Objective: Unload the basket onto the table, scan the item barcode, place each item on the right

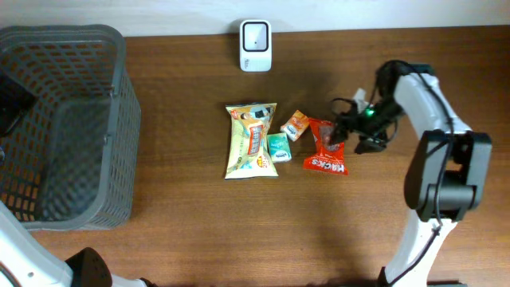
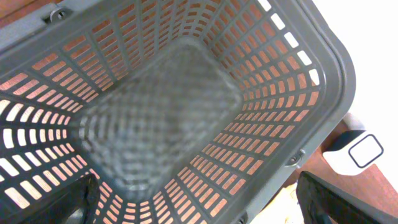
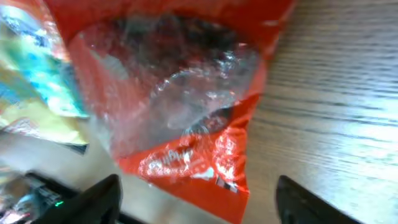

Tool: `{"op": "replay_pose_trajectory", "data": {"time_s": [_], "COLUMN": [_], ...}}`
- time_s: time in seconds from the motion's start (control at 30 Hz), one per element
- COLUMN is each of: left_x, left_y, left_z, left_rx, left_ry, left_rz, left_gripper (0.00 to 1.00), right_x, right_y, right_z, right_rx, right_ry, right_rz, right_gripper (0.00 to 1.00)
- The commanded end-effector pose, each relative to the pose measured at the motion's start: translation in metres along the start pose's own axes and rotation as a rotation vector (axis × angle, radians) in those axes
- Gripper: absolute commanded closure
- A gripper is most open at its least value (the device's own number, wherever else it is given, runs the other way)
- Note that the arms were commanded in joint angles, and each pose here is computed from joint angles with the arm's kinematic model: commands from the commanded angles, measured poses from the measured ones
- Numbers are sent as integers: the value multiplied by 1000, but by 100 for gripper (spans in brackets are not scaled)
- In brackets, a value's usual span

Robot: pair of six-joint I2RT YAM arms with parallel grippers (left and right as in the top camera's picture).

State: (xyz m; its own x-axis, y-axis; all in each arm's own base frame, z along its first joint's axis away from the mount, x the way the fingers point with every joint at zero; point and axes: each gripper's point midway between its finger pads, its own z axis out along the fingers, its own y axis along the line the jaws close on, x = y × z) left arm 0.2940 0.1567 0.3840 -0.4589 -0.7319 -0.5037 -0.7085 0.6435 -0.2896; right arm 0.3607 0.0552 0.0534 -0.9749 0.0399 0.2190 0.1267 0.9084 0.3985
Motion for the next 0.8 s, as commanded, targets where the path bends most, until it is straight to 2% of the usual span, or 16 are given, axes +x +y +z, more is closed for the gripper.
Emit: {"op": "replay_pose_trajectory", "data": {"time_s": [0.0, 0.07, 0.17, 0.27, 0.3, 0.37, 0.4, 0.6, 0.77], "left_x": [0, 0, 0, 0, 0, 0, 0, 0, 0], "left_y": [1, 1, 1, 1, 1, 1, 1, 1, 1], "left_z": [1, 1, 1, 1, 1, 1, 1, 1, 1], "left_rx": [-3, -3, -3, -3, -3, -3, -3, -3, -3], "left_ry": [2, 2, 2, 2, 2, 2, 2, 2, 2], "left_rz": [-9, -9, -9, -9, -9, -9, -9, -9, -9], "left_gripper": [1, 1, 1, 1, 1, 1, 1, 1, 1], "right_x": [3, 2, 7, 8, 4, 0, -3, -13, -20], "right_y": [0, 8, 50, 65, 64, 56, 50, 40, 42], "right_z": [1, -11, -30, -19, -14, -11, -12, -12, 27], "right_rx": [304, 435, 456, 463, 475, 509, 522, 512, 409], "right_ry": [-37, -105, -168, -172, -178, -189, -203, -219, -218], "right_rz": [49, 44, -50, -101, -98, -39, 4, 38, 28], "right_gripper": [30, 30, 31, 51, 71, 91, 96, 96, 96]}}
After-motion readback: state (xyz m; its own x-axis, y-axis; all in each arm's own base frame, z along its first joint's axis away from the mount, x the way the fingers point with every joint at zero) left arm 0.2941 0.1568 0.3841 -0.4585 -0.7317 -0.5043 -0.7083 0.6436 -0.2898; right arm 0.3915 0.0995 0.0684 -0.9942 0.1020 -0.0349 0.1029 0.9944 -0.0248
